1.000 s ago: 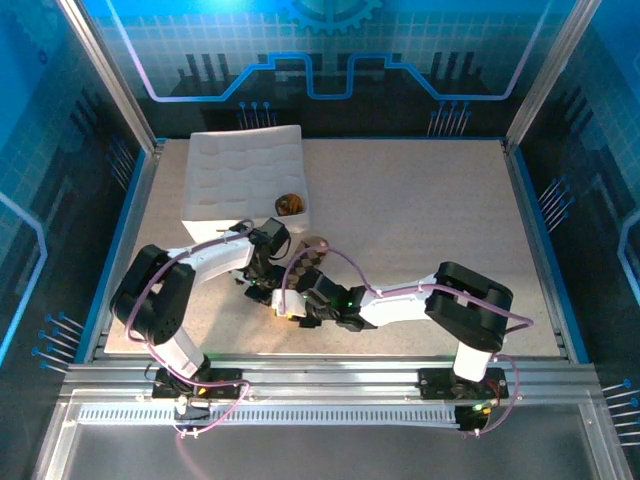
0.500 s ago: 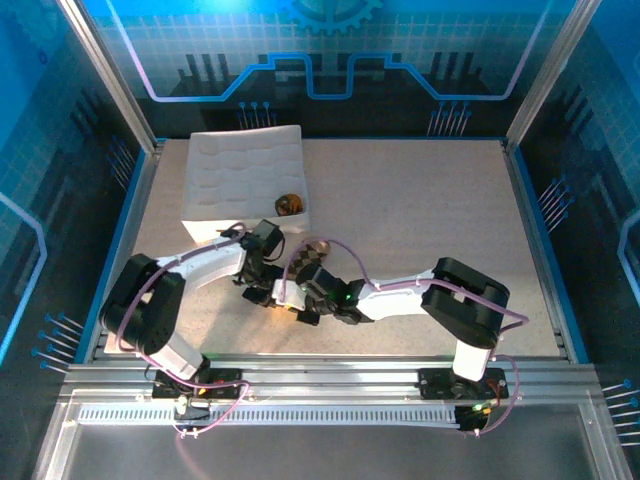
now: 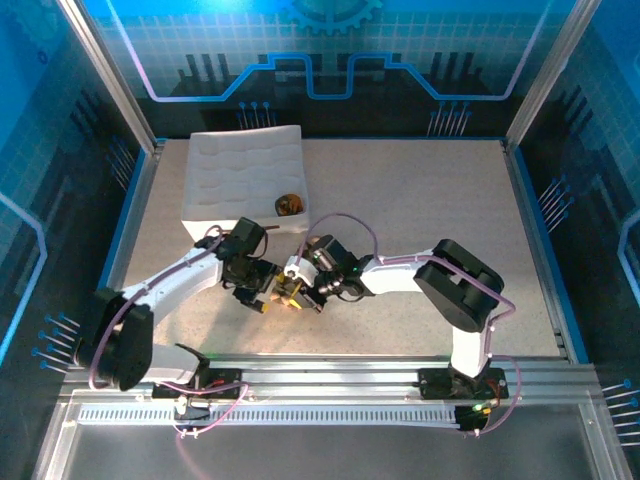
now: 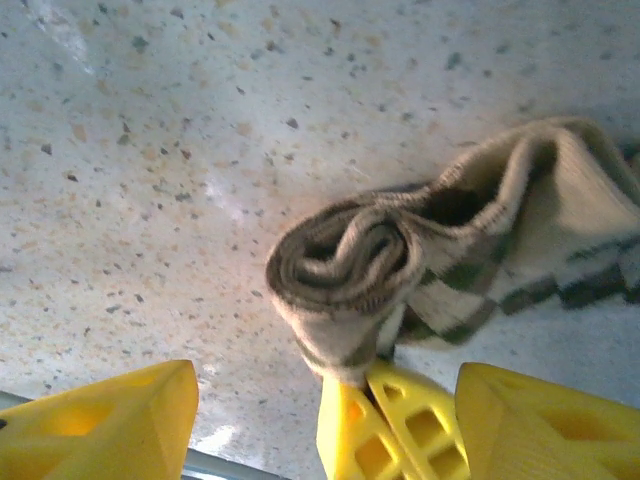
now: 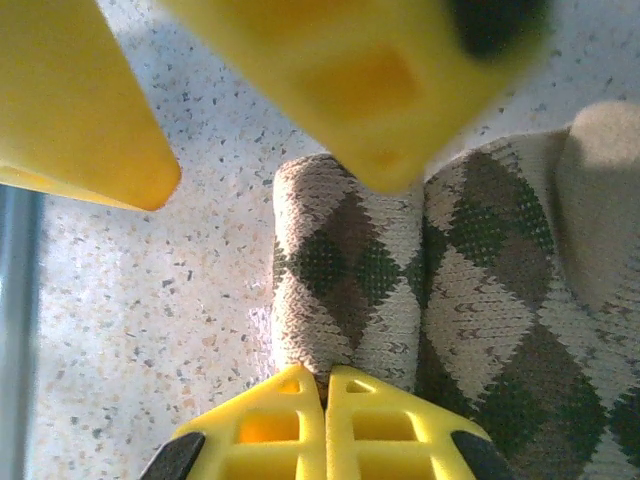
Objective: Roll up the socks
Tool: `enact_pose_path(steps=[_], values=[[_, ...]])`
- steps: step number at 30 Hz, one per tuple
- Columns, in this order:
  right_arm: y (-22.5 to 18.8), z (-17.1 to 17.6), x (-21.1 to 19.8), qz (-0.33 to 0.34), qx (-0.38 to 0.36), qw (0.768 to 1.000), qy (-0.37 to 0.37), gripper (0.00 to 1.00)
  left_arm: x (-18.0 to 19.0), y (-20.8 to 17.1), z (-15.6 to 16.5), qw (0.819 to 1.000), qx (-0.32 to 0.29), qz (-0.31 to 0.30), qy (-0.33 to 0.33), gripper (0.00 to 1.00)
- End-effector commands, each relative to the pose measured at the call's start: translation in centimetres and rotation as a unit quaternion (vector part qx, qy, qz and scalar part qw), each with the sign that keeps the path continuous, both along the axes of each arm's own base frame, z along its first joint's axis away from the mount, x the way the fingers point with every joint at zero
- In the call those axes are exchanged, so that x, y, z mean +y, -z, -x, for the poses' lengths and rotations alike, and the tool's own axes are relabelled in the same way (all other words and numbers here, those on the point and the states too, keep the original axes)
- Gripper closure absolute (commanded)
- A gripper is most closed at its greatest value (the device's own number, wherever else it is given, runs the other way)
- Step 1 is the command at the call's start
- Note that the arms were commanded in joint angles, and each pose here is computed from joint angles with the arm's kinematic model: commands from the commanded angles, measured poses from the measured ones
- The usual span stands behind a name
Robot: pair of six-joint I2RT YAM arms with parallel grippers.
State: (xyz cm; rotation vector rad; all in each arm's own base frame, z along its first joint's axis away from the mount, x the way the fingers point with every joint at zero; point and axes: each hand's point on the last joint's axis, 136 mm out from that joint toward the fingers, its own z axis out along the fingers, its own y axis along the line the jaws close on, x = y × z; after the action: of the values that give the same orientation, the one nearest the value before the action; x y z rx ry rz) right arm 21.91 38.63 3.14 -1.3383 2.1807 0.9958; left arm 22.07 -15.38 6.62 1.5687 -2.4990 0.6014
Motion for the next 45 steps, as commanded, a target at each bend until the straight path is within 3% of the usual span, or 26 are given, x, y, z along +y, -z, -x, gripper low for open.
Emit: enact_pose_path(steps=[1, 6, 11, 17, 22, 25, 29, 31, 35, 39, 45], values=[[5.4, 2.1, -4.3, 0.1, 0.135, 0.985, 0.044, 1.0, 0.3, -0.4, 0.5, 0.999, -0.026, -0.005, 0.033, 0.36], [5.9, 1.2, -5.0, 0.099, 0.194, 0.974, 0.07, 1.0, -0.4, 0.8, 1.4, 0.999, -0.025, -0.003, 0.045, 0.41], [6.2, 1.1, -5.4, 0.102, 0.218, 0.968, 0.067, 1.0, -1.1, 2.0, 0.1, 0.999, -0.037, -0.01, 0.02, 0.25], [6.3, 1.0, -5.3, 0.107, 0.227, 0.966, 0.067, 1.0, -1.9, 2.9, -1.6, 0.999, -0.039, -0.029, 0.012, 0.23], [6.5, 0.9, -5.3, 0.108, 0.226, 0.965, 0.072, 1.0, -1.4, 4.8, -0.6, 0.999, 0.004, -0.051, -0.001, 0.41], [5.9, 1.0, -5.0, 0.104, 0.205, 0.971, 0.061, 1.0, -0.8, 5.7, 0.3, 0.997, 0.03, -0.071, -0.01, 0.58], [3.9, 1.7, -3.9, 0.076, 0.136, 0.988, 0.02, 0.98, 0.1, 6.8, 2.6, 0.99, 0.1, -0.1, -0.005, 0.92], [2.5, 1.9, -3.3, 0.058, 0.088, 0.994, -0.003, 0.89, 0.4, 7.1, 3.7, 0.987, 0.124, -0.104, 0.0, 0.99], [-1.1, 2.5, -3.1, 0.014, -0.075, 0.996, -0.037, 0.63, 1.3, 7.2, 5.6, 0.982, 0.154, -0.107, 0.002, 1.0], [-4.0, 3.2, -3.2, -0.019, -0.281, 0.958, -0.058, 0.42, 2.0, 7.0, 6.8, 0.981, 0.168, -0.1, -0.003, 1.0], [-2.9, 4.1, -2.2, 0.037, -0.377, 0.919, -0.107, 0.39, 2.7, 7.5, 7.5, 0.978, 0.185, -0.093, -0.014, 1.0]])
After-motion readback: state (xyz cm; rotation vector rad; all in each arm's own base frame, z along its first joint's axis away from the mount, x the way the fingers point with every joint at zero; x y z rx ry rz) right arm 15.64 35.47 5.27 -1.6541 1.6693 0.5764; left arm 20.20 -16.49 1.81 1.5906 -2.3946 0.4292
